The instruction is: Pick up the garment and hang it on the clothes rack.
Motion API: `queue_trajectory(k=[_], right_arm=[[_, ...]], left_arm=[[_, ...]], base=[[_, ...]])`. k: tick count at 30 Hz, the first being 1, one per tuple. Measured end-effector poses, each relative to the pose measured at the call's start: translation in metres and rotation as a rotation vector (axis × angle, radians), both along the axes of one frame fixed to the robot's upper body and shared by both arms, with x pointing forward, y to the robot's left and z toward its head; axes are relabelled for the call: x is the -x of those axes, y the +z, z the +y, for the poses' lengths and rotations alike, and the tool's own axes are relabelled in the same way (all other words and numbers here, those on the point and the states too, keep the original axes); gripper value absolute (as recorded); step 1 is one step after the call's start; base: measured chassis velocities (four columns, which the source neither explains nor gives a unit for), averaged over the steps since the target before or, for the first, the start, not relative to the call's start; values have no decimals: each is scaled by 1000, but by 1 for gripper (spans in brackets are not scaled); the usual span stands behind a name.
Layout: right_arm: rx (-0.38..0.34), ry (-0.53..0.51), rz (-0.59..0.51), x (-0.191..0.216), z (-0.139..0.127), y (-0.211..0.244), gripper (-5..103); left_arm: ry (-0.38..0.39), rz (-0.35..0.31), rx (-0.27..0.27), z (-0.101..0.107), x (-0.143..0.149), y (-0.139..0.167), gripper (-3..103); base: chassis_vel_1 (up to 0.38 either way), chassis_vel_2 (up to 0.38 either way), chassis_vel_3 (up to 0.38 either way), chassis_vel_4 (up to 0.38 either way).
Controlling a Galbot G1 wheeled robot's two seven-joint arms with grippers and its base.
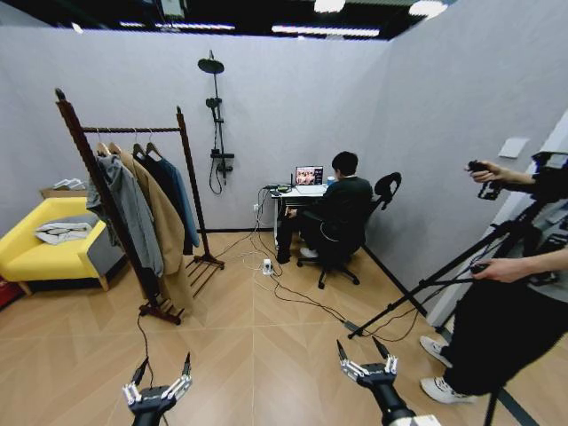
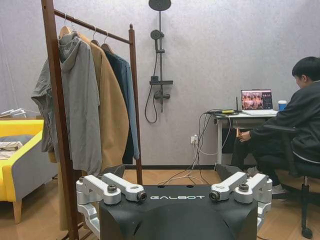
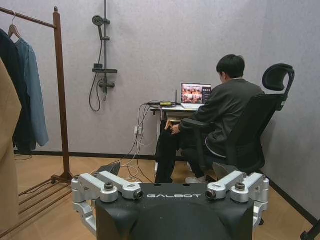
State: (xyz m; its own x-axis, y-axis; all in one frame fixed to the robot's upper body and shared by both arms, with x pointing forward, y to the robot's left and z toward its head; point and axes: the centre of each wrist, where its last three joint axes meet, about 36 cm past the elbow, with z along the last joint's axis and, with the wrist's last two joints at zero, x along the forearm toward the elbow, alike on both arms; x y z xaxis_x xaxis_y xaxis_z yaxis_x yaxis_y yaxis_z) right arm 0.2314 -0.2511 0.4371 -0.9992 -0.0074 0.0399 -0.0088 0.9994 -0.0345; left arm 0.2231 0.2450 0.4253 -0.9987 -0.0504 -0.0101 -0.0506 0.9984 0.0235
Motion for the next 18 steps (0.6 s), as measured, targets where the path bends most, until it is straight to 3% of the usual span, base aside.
queue_trajectory(k=[18], right_arm=[[-1, -1, 0, 0, 0, 0, 100]], left_arm=[[0, 0, 0, 0, 0, 0, 100]], base=[[0, 0, 0, 0]])
